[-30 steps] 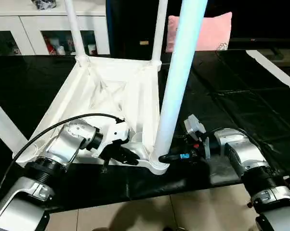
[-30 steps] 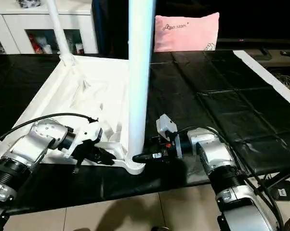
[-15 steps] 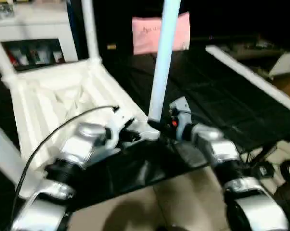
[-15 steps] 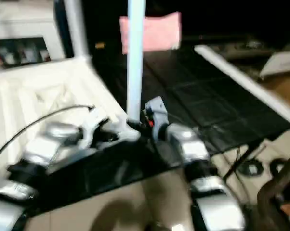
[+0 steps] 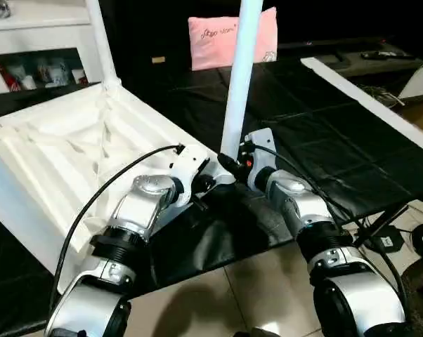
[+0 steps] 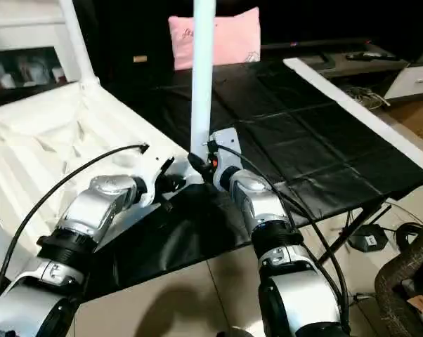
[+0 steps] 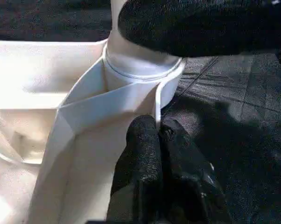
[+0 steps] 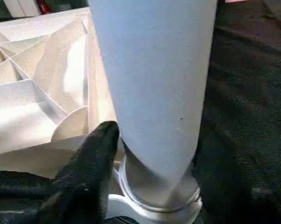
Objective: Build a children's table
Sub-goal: Rotate leg to tighten
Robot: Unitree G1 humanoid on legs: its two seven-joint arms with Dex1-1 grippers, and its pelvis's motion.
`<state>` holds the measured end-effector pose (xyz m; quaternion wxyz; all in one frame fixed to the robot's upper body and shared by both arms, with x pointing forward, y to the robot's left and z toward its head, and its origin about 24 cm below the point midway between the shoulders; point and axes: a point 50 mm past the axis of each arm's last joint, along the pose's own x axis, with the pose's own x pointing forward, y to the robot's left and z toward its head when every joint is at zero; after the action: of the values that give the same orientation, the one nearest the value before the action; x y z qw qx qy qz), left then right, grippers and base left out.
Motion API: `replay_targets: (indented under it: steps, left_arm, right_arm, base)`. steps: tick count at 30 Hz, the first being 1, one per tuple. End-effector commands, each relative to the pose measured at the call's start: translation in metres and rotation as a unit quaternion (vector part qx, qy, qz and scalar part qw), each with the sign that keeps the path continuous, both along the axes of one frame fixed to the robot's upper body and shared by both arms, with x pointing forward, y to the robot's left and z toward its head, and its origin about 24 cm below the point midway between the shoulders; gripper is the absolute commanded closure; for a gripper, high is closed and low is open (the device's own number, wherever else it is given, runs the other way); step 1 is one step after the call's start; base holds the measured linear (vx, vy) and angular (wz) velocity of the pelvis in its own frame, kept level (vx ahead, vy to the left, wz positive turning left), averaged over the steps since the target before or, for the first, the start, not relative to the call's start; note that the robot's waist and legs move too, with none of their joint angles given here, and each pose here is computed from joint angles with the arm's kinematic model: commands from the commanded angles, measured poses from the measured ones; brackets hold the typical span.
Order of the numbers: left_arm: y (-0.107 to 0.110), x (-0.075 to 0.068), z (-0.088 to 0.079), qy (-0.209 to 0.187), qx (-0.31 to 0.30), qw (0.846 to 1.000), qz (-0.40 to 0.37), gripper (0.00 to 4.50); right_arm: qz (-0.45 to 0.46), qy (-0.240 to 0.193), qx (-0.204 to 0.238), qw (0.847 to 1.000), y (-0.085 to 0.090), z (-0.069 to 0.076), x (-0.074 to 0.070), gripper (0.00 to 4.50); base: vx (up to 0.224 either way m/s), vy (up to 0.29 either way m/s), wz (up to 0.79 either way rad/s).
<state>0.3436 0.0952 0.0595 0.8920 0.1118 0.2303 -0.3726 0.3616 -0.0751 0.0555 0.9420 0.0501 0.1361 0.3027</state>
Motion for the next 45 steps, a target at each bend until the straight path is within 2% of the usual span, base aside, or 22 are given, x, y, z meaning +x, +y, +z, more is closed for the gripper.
replay_targets:
  steps: [1,2,3,4,5,6,8,9,10,11,15,16,17,20,25,26,30,34,37,41,45]
  left_arm:
    - [-0.008,0.005,0.011,-0.028,0.006,0.999,-0.019,4.50]
    - [-0.008,0.005,0.011,-0.028,0.006,0.999,-0.019,4.50]
    - [0.000,0.002,0.008,-0.026,0.017,0.999,-0.040,4.50]
    - [0.001,0.002,0.008,-0.025,0.018,0.999,-0.043,4.50]
    - [0.007,-0.002,0.006,-0.026,0.027,0.996,-0.075,4.50]
    - [0.008,-0.003,0.006,-0.026,0.028,0.996,-0.081,4.50]
    - [0.011,-0.005,0.004,-0.022,0.031,0.994,-0.099,4.50]
    - [0.016,-0.009,0.003,-0.018,0.027,0.991,-0.130,4.50]
    - [0.016,-0.009,0.003,-0.018,0.027,0.991,-0.130,4.50]
    - [0.023,-0.011,0.001,-0.007,0.033,0.988,-0.151,4.50]
    - [0.032,-0.017,0.002,0.001,0.034,0.977,-0.210,4.50]
    - [0.032,-0.017,0.002,0.001,0.034,0.977,-0.210,4.50]
    - [0.035,-0.024,0.004,0.006,0.016,0.966,-0.258,4.50]
    - [0.042,-0.032,0.005,0.028,0.020,0.947,-0.320,4.50]
    - [0.047,-0.035,0.006,0.047,0.031,0.931,-0.359,4.50]
    - [0.047,-0.036,0.006,0.053,0.036,0.926,-0.372,4.50]
    - [0.048,-0.040,0.007,0.064,0.042,0.912,-0.402,4.50]
    - [0.042,-0.044,0.008,0.069,0.037,0.900,-0.429,4.50]
    - [0.041,-0.045,0.008,0.069,0.037,0.898,-0.433,4.50]
    - [0.039,-0.047,0.008,0.073,0.040,0.891,-0.446,4.50]
    - [0.039,-0.048,0.008,0.074,0.041,0.889,-0.450,4.50]
  right_arm:
    - [0.070,0.033,0.009,0.997,0.022,-0.016,-0.015,1.50]
    - [0.070,0.033,0.009,0.997,0.022,-0.016,-0.015,1.46]
    - [0.079,0.011,0.016,0.997,0.009,-0.013,-0.016,1.44]
    - [0.080,0.010,0.017,0.997,0.008,-0.013,-0.016,1.38]
    - [0.093,-0.007,0.022,0.995,-0.004,-0.010,-0.018,1.24]
    - [0.095,-0.010,0.022,0.995,-0.005,-0.010,-0.018,1.01]
    - [0.107,-0.022,0.023,0.994,-0.012,-0.008,-0.019,0.96]
    - [0.128,-0.040,0.029,0.991,-0.022,-0.004,-0.022,0.80]
    - [0.128,-0.040,0.029,0.991,-0.022,-0.004,-0.022,0.68]
    - [0.151,-0.052,0.028,0.987,-0.032,0.000,-0.025,0.59]
    - [0.201,-0.065,0.010,0.977,-0.048,0.004,-0.032,0.25]
    - [0.201,-0.065,0.010,0.977,-0.048,0.004,-0.032,0.16]
    - [0.233,-0.067,0.003,0.970,-0.055,0.007,-0.035,0.11]
    - [0.280,-0.065,-0.007,0.958,-0.062,0.011,-0.039,0.04]
    - [0.347,-0.068,-0.041,0.934,-0.064,0.012,-0.046,0.04]
    - [0.369,-0.067,-0.048,0.926,-0.064,0.012,-0.048,0.04]
    - [0.410,-0.059,-0.040,0.910,-0.061,0.012,-0.052,0.04]
    - [0.443,-0.044,-0.030,0.895,-0.055,0.010,-0.055,0.42]
    - [0.448,-0.041,-0.030,0.892,-0.054,0.009,-0.056,0.69]
    - [0.470,-0.027,-0.026,0.882,-0.054,0.007,-0.059,1.13]
    - [0.476,-0.020,-0.021,0.879,-0.054,0.006,-0.060,1.37]
  base:
    - [0.000,0.000,0.00]
    - [0.000,0.000,0.00]
    - [0.000,0.000,0.00]
    - [0.000,0.000,0.00]
    - [0.000,0.000,0.00]
    - [0.000,0.000,0.00]
    - [0.000,0.000,0.00]
    - [0.000,0.000,0.00]
    - [0.000,0.000,0.00]
    - [0.000,0.000,0.00]
    - [0.000,0.000,0.00]
    - [0.000,0.000,0.00]
    - [0.000,0.000,0.00]
    - [0.000,0.000,0.00]
    - [0.000,0.000,0.00]
    - [0.000,0.000,0.00]
    - [0.000,0.000,0.00]
    - [0.000,0.000,0.00]
    - [0.000,0.000,0.00]
    - [0.000,0.000,0.00]
    - [0.000,0.000,0.00]
